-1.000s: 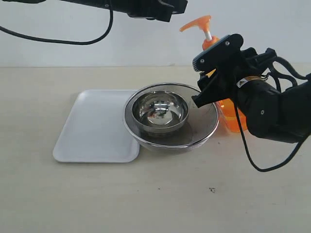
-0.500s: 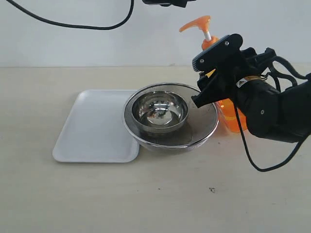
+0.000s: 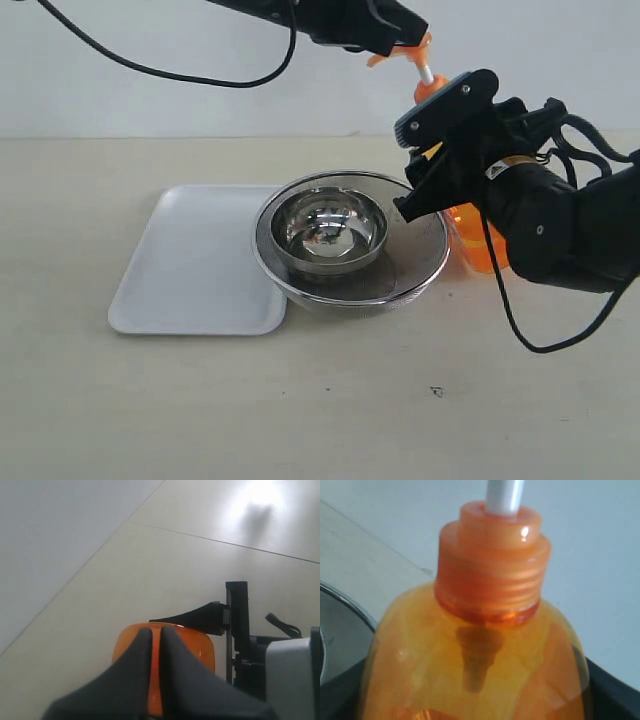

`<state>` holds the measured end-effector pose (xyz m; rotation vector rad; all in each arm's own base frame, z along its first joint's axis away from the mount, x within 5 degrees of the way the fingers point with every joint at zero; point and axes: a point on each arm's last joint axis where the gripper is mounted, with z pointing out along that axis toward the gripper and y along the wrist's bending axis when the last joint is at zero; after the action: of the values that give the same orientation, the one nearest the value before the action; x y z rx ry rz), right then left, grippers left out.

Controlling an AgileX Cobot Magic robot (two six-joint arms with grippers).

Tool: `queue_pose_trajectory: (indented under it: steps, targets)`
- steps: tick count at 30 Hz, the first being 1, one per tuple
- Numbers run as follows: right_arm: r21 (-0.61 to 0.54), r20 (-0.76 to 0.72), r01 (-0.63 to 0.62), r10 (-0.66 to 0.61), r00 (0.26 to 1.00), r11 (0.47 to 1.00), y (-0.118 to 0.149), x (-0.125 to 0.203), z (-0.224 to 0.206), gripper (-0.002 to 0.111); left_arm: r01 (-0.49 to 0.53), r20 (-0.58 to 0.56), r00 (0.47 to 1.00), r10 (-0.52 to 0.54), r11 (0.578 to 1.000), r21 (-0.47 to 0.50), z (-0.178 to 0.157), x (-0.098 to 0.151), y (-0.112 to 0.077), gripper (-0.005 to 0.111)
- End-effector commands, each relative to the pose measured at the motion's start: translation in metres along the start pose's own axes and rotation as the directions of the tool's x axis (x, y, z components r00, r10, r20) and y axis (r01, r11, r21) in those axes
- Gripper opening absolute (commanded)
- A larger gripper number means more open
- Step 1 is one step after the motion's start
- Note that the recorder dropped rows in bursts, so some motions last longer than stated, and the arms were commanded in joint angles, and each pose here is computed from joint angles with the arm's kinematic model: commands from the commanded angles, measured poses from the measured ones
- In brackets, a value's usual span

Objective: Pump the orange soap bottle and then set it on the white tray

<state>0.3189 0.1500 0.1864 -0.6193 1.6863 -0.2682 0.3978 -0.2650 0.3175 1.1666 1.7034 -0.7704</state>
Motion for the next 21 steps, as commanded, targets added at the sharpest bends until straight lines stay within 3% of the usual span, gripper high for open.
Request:
queue_pose_trajectory:
  steps: [1,21]
  targets:
    - [0.016,0.032,0.011,-0.012,0.999,1.000,-0.004,-0.006,0.000,0.000,-0.011,-0.023,1.000,0.011,1.000,-0.019,0.001,-0.001,-0.001,0.005]
    - [0.016,0.034,0.013,-0.013,0.999,1.000,-0.004,-0.006,-0.001,0.000,-0.014,-0.061,0.998,0.014,1.000,-0.004,0.018,0.011,-0.004,0.005]
